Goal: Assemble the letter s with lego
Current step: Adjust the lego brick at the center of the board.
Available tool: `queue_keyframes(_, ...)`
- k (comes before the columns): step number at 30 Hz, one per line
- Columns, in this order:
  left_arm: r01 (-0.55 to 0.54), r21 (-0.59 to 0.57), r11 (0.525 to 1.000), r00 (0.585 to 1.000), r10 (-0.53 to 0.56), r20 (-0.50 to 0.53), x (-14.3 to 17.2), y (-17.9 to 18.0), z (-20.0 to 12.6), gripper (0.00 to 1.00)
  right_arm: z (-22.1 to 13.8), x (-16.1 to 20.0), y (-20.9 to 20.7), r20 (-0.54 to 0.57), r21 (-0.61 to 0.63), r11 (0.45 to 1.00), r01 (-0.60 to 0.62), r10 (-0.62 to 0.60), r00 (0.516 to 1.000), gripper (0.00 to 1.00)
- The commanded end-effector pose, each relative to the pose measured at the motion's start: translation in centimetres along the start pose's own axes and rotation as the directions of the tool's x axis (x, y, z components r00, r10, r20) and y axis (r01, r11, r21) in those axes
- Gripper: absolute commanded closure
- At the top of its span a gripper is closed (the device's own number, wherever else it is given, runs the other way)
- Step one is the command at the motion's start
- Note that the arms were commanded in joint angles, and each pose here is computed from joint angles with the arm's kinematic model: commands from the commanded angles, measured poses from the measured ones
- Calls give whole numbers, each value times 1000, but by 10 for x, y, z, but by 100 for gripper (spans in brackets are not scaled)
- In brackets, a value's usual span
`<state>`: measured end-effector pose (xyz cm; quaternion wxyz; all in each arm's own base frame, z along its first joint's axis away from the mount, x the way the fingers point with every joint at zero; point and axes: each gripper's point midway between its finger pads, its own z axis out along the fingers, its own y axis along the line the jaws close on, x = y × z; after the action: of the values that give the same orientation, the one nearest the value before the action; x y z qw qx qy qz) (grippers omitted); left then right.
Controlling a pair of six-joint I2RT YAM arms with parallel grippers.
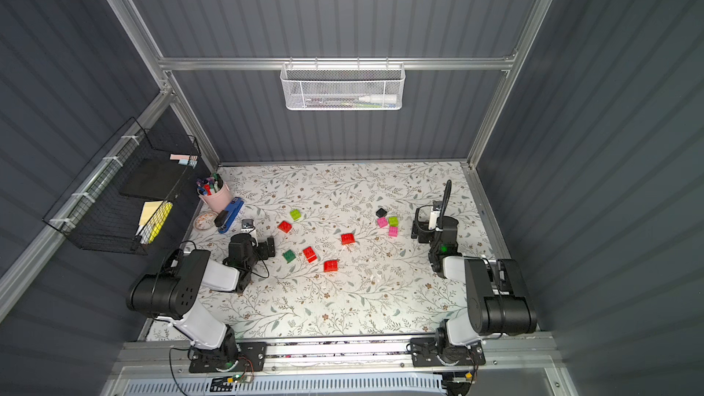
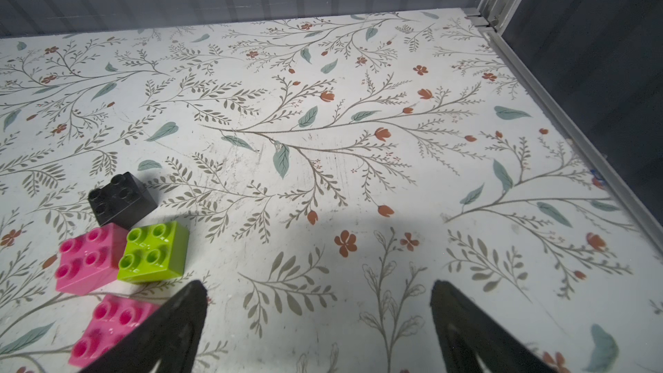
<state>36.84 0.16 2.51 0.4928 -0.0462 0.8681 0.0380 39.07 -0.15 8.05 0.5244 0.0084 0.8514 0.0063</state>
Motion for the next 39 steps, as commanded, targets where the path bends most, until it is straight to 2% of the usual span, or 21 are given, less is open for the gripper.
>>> queue_keyframes(1, -8, -17, 1000, 1000, 9, 18, -7, 4, 4, 1, 2, -13, 1, 33, -6, 1000, 4, -3, 999, 1)
queue_keyframes(3, -24, -46, 999, 999, 25, 39, -14, 9, 3, 1, 0, -19, 3, 58, -20, 1000, 14, -13, 998, 1)
queue_keyframes(5, -32, -29, 999, 999, 32, 7, -22, 5, 0, 1, -5, -33, 9, 97, -48, 998, 34, -29, 995, 1)
queue_keyframes(8, -15, -40, 999, 1000, 15, -7, -48, 5, -8, 0, -20, -45, 11, 63, -58, 998, 30, -26, 998, 1)
queue_keyframes(11, 16, 6, 1000, 1000, -16, 0, -77, -3, -17, 1, -42, -74, 19, 128, -98, 994, 52, -39, 991, 1)
queue_keyframes(14, 25, 67, 997, 999, -22, -38, -97, -18, -27, 0, -64, -97, 27, 145, -145, 989, 42, -21, 989, 1)
queue_keyframes(17, 42, 132, 990, 993, -27, -113, -104, -36, -41, 1, -81, -113, 46, 169, -252, 967, 31, 12, 986, 1)
queue_keyframes(22, 29, 254, 967, 970, 34, -240, -99, -76, -67, 1, -105, -112, 84, 82, -403, 914, 43, -11, 997, 1)
queue_keyframes(28, 105, 352, 930, 924, 39, -380, -84, -110, -93, 1, -136, -100, 124, -57, -554, 832, 16, -57, 997, 1)
queue_keyframes(32, 124, 514, 849, 917, 100, -387, -85, -145, -113, 0, -151, -85, 148, -140, -625, 780, -7, -103, 985, 1)
queue_keyframes(35, 16, 606, 795, 903, 248, -350, -78, -168, -122, 1, -159, -76, 164, -169, -676, 737, -12, -139, 976, 1)
queue_keyframes(37, -57, 679, 732, 896, 338, -289, -80, -187, -129, 1, -163, -71, 175, -182, -705, 709, -11, -166, 969, 1)
queue_keyframes(39, -92, 746, 660, 903, 371, -217, -83, -204, -132, 1, -165, -68, 183, -192, -726, 688, -12, -186, 964, 1)
